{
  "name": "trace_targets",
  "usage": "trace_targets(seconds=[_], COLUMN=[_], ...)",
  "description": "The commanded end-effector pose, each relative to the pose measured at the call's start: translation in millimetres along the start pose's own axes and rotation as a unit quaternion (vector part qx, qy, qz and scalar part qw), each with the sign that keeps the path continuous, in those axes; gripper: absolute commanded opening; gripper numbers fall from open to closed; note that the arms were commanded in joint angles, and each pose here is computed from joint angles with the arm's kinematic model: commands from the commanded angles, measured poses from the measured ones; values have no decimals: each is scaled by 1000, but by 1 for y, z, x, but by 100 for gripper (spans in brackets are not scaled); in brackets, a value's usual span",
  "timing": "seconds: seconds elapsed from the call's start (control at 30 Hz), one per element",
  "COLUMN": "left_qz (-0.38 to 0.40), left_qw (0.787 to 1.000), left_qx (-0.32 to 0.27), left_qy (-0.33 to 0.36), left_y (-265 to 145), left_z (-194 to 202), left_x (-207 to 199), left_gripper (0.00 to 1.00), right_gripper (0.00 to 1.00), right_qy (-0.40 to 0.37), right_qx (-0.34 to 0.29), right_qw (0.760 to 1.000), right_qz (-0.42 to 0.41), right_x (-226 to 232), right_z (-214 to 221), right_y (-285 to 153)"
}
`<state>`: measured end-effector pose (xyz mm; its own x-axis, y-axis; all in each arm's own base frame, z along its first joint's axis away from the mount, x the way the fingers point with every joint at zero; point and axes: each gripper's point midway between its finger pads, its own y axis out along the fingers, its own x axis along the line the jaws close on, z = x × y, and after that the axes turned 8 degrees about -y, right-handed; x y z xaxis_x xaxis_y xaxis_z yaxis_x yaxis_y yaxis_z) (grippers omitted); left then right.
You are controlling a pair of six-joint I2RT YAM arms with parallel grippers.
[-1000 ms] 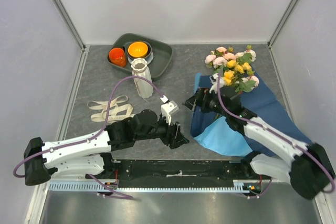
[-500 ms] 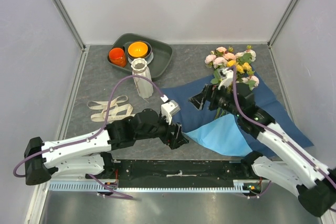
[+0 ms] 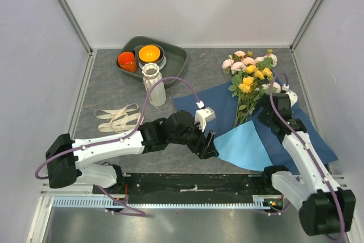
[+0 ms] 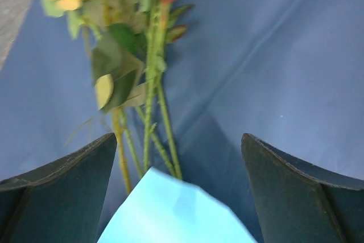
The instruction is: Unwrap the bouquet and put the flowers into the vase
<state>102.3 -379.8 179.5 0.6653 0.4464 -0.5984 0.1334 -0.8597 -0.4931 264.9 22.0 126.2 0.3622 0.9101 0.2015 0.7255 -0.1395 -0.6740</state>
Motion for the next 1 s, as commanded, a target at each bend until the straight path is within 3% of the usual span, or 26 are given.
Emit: trace_targets(seconds=[0.0, 0.17, 0.27, 0.4, 0.7, 0.83, 0.97], left_qz=[24, 3, 1, -2, -9, -7, 1], left_qw=[1000, 999, 999, 998, 997, 997, 998], left_qx=[-11, -28, -43, -55, -77, -72, -61], left_qy=[-10, -19, -14, 0, 18, 20, 14], left_y=[-11, -21, -26, -28, -27, -23, -14], left_z=[1, 9, 4, -4, -27, -27, -23], left_x=[-9, 6, 7, 7, 10, 11, 11], left_gripper=[80, 80, 81, 82, 82, 82, 82], right_gripper=[98, 98, 98, 98, 94, 98, 98], right_qy=[34, 29, 48, 49, 9, -16, -42], right_qx=[64, 177, 210, 201, 278, 287, 285], right_qw=[996, 962, 948, 942, 904, 879, 878], right_qz=[-59, -206, -234, -263, -324, -379, -382], right_x=[0, 39, 43, 50, 64, 65, 53], right_z=[14, 59, 83, 93, 147, 150, 149], right_y=[28, 24, 9, -25, -108, -145, -168])
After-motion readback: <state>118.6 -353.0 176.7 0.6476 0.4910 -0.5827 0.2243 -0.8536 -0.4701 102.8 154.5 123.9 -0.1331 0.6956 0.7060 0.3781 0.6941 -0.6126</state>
